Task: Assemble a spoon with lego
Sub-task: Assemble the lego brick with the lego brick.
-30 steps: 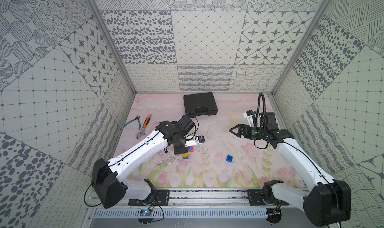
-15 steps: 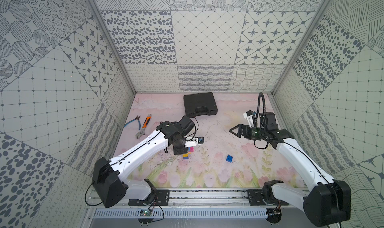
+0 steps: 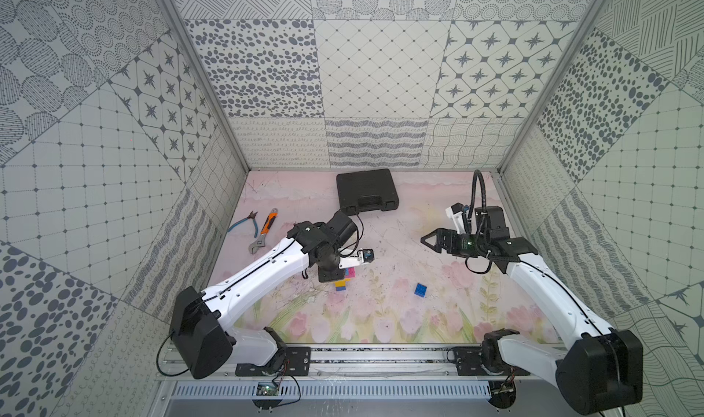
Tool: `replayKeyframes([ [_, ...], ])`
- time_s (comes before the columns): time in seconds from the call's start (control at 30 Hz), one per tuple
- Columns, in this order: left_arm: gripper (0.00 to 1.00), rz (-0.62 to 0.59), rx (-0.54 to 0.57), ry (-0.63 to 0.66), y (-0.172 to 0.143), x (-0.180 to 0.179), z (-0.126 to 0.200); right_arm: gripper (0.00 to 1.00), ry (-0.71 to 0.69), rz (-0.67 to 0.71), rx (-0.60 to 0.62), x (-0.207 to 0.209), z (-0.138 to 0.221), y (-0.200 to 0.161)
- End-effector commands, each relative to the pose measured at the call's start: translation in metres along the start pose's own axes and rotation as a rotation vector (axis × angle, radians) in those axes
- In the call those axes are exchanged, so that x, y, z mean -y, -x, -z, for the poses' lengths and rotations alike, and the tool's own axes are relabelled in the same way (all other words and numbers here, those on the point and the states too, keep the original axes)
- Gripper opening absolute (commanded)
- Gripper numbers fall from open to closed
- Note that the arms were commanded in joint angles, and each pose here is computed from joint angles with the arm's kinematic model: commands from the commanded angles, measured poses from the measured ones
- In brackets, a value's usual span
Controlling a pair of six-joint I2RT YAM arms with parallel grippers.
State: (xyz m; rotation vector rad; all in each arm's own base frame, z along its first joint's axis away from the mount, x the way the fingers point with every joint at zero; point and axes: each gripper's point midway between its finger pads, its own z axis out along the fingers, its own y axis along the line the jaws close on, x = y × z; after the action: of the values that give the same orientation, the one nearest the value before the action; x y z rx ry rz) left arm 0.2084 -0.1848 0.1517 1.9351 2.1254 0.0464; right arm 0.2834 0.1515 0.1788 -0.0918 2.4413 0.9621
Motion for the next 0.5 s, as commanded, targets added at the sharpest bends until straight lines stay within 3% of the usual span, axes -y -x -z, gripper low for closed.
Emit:
replayKeyframes([
  [0.0,0.09,-0.016,-0.026,-0.014,-0.004,0.001,-0.002,0.98,0.016,0.045,0.03,-0.005,0.002,0.005],
  [0.47,0.09,-0.015,-0.023,-0.109,-0.003,0.017,-0.007,0.98,0.02,0.052,0.039,-0.007,0.002,0.007],
])
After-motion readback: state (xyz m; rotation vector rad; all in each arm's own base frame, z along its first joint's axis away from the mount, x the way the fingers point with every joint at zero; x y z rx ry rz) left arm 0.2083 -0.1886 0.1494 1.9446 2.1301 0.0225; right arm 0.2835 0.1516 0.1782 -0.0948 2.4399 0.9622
